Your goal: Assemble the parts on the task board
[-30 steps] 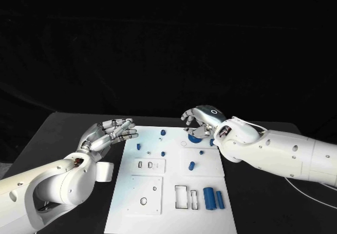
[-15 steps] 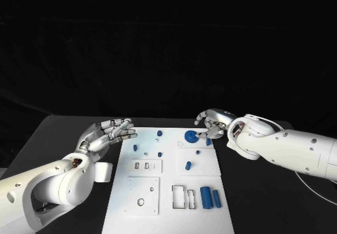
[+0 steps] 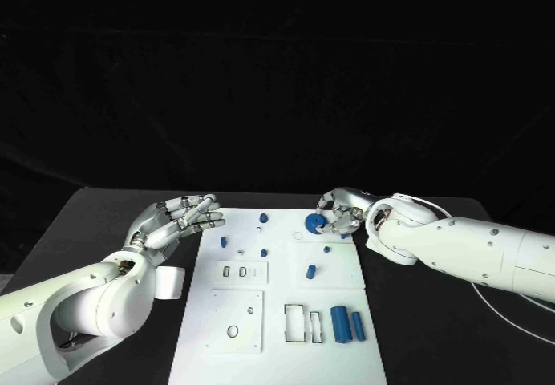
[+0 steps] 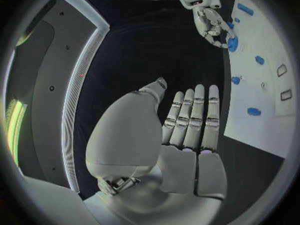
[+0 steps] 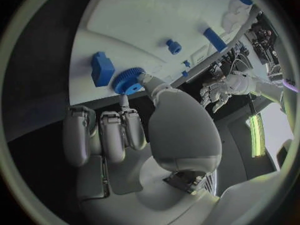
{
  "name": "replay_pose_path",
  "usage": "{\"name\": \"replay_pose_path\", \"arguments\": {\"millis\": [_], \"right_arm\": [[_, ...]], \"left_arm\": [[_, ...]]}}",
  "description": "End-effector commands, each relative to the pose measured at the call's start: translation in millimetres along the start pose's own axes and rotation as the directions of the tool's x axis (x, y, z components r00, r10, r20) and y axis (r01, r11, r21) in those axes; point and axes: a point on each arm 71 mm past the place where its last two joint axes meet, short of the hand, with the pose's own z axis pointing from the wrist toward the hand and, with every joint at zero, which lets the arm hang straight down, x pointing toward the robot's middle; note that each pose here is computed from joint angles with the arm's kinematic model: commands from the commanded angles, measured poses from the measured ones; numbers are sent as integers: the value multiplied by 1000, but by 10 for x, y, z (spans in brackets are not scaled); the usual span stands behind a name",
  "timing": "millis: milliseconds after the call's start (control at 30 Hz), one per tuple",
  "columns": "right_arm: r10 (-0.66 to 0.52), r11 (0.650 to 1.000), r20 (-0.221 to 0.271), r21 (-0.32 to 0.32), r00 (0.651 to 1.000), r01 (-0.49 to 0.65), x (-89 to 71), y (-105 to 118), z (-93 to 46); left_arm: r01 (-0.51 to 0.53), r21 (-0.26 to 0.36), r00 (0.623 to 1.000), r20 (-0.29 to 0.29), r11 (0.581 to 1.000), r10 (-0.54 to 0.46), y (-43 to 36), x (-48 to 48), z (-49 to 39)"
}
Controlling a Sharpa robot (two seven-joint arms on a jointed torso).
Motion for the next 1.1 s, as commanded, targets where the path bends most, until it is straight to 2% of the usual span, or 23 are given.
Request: {"name": "replay_pose_path", "arguments": {"millis": [33,667,1100], "right_arm": [[5,1000,-20,-2,1000,-5,36,0,12],[-23,999,-12,-24,1000,22,50,41,30],[-113,987,108,-100,988,124,4,179,4]], "left_arm": [[11,5,1000,-18,1000,-11,-7,24,7],[10,-2,1000,-17,1000,-10,-2,16,9],[10,-5,1000,-16,1000,-10,0,10,8]]}}
